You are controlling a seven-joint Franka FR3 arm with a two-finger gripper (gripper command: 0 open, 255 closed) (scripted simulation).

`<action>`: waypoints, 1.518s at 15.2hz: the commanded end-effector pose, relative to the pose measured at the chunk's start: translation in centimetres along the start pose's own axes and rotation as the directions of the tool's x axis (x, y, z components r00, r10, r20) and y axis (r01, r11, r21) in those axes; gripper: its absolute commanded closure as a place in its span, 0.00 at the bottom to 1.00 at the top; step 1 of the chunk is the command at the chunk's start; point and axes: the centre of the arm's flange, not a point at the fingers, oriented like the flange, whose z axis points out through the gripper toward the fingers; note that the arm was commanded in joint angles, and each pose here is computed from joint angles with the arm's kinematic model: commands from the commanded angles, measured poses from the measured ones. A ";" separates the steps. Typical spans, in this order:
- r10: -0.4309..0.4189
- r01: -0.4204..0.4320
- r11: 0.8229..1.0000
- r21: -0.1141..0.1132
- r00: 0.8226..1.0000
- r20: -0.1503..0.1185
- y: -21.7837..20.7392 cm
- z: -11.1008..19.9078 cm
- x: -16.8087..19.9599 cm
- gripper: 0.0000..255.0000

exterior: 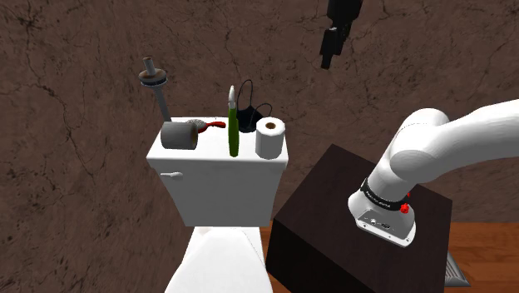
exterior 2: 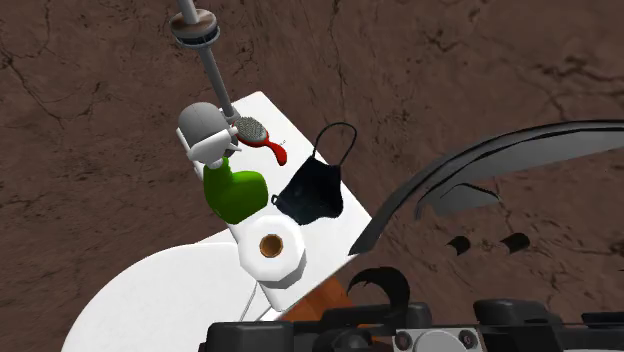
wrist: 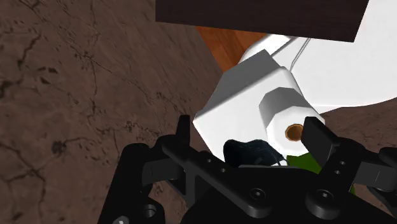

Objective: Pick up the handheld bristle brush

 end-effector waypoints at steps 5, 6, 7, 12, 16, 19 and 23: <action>-0.060 0.060 0.998 0.004 0.998 -0.012 -0.6 2.9 4.1 0.00; -0.075 0.075 0.997 0.005 0.997 -0.015 -0.8 3.7 5.2 0.00; -0.090 0.090 0.996 0.006 0.996 -0.018 -1.1 4.4 6.2 0.00; -0.164 0.165 0.986 0.009 0.986 -0.034 -2.4 8.0 11.4 0.00; -0.223 0.224 0.975 0.011 0.974 -0.046 -3.7 10.8 15.4 0.00; -0.266 0.267 0.963 0.012 0.962 -0.056 -4.9 12.8 18.4 0.00; -0.323 0.325 0.946 0.013 0.944 -0.069 -6.7 15.5 22.4 0.00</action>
